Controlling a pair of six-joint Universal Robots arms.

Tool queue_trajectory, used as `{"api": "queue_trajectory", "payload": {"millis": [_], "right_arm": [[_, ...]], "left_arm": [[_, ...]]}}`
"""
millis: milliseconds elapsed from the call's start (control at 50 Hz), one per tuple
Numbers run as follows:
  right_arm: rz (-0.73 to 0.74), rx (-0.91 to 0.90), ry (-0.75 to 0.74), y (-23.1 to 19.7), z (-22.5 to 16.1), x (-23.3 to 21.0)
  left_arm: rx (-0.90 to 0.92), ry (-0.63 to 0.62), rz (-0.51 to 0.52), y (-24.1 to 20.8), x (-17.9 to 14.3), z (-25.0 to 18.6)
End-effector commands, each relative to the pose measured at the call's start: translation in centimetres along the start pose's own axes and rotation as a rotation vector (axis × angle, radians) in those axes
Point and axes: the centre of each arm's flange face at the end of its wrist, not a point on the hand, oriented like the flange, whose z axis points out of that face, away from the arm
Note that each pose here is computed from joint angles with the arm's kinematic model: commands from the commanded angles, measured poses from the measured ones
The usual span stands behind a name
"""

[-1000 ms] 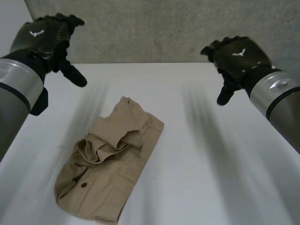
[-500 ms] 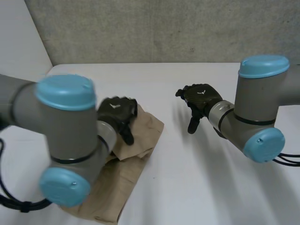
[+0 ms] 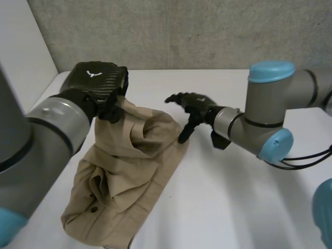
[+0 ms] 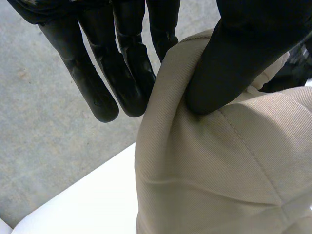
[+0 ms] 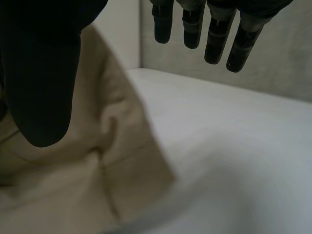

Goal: Fold the shorts.

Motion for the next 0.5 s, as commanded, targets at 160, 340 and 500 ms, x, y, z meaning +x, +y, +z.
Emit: {"api": "queue_trajectory", "payload": {"millis": [160, 340, 500], "right_arm": [[0.051, -0.013, -0.003, 2.6, 2.9, -1.8], [-0.392, 0.496, 0.135, -12.1, -0.9, -3.1], [-0.562, 0.867, 0.327, -21.4, -7.7, -5.1]], "left_arm": [[0.024, 0.080, -0.004, -1.6, -0.6, -4.2], [0.203, -0.101, 0.118, -3.0, -4.5, 3.7], [0.742, -0.323, 0.213, -12.7, -7.3, 6.0]]}}
